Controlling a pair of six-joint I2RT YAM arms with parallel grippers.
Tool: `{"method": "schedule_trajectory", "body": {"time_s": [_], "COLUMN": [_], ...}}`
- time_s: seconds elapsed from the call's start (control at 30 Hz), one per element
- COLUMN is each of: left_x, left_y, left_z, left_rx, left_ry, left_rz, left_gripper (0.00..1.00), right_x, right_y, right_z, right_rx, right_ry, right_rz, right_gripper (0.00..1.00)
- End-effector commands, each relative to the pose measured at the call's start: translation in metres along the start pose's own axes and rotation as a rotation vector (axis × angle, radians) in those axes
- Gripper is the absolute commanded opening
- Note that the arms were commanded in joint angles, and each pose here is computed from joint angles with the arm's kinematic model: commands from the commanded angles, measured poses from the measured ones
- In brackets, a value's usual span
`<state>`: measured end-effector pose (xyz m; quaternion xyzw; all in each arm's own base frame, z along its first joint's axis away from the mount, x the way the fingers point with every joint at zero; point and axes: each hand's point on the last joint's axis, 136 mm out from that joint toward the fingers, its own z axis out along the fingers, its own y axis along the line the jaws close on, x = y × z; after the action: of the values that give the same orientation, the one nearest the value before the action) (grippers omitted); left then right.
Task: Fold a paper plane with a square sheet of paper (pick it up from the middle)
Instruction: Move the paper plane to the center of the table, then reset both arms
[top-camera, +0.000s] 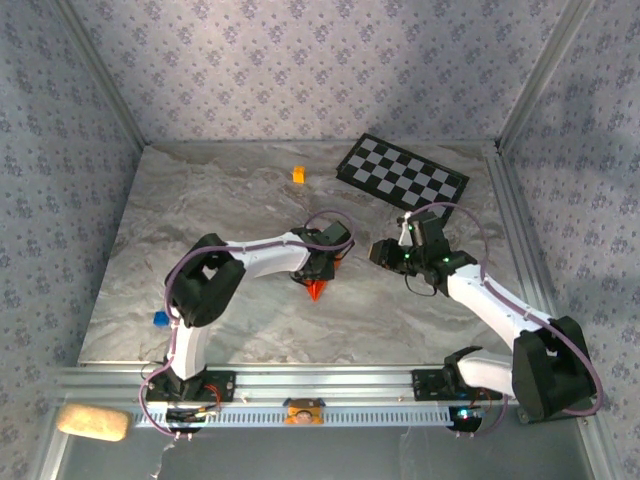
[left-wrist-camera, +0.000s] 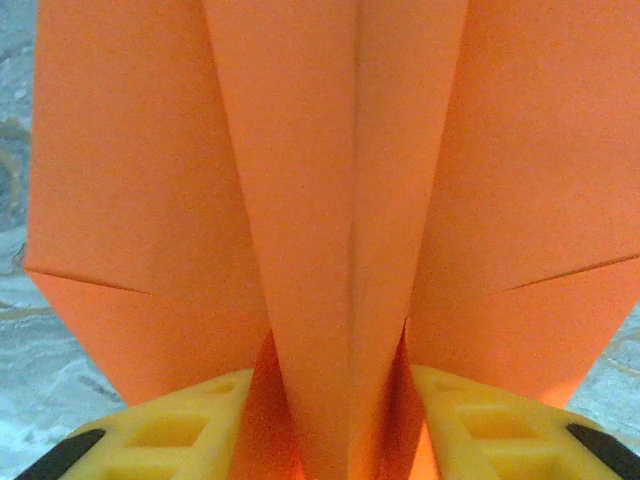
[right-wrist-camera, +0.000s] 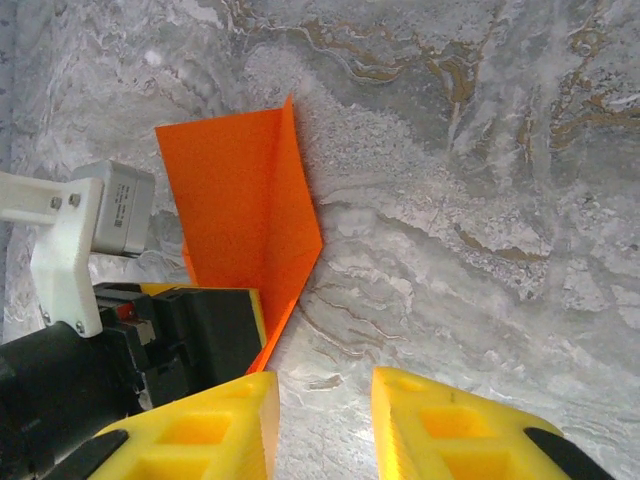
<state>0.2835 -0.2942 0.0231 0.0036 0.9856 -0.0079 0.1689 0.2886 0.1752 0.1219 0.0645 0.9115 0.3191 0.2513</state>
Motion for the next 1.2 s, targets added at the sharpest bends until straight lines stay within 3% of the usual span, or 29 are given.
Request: {"method": "schedule_trajectory", "body": {"time_s": [0.0, 0.57, 0.7, 0.9, 0.93, 0.97, 1.07, 1.17], "left_x": [0.015, -0.018, -0.029, -0.067, -0.073, -0.077, -0.085, -0.086], "left_y": [0.008, 0.002, 0.013, 0.086, 0.105, 0.125, 0.181, 0.238], "left_z": [-0.005, -0.069, -0.095, -0.139, -0.141, -0.142, -0.138, -0.133], "left_rx": [-0.054, 0.068, 0.094, -0.002, -0.032, -0.057, -0.161, -0.303], "left_ry": [0.048, -0.087, -0.178, -0.478, -0.515, -0.546, -0.606, -0.644], "left_rz": [-0.018, -0.083, -0.087, -0.095, -0.103, -0.114, -0.134, -0.17], "left_gripper": [0.4, 0.5, 0.52, 0.73, 0.85, 0.95, 1.0, 1.0], "right_x": [0.002, -0.019, -0.04, -0.099, -0.107, -0.112, -0.114, -0.113], "right_y": [-0.007, -0.019, -0.033, -0.09, -0.1, -0.11, -0.135, -0.156], "right_z": [-0.004, -0.028, -0.051, -0.107, -0.111, -0.111, -0.096, -0.086], "right_rx": [0.023, 0.075, 0.194, 0.633, 0.685, 0.726, 0.763, 0.735], "right_ry": [0.005, -0.051, -0.123, -0.415, -0.465, -0.495, -0.523, -0.517], "right_rz": [-0.006, -0.058, -0.128, -0.221, -0.25, -0.286, -0.396, -0.389], "right_gripper": [0.31, 0.35, 0.48, 0.67, 0.87, 0.94, 0.98, 0.97]}}
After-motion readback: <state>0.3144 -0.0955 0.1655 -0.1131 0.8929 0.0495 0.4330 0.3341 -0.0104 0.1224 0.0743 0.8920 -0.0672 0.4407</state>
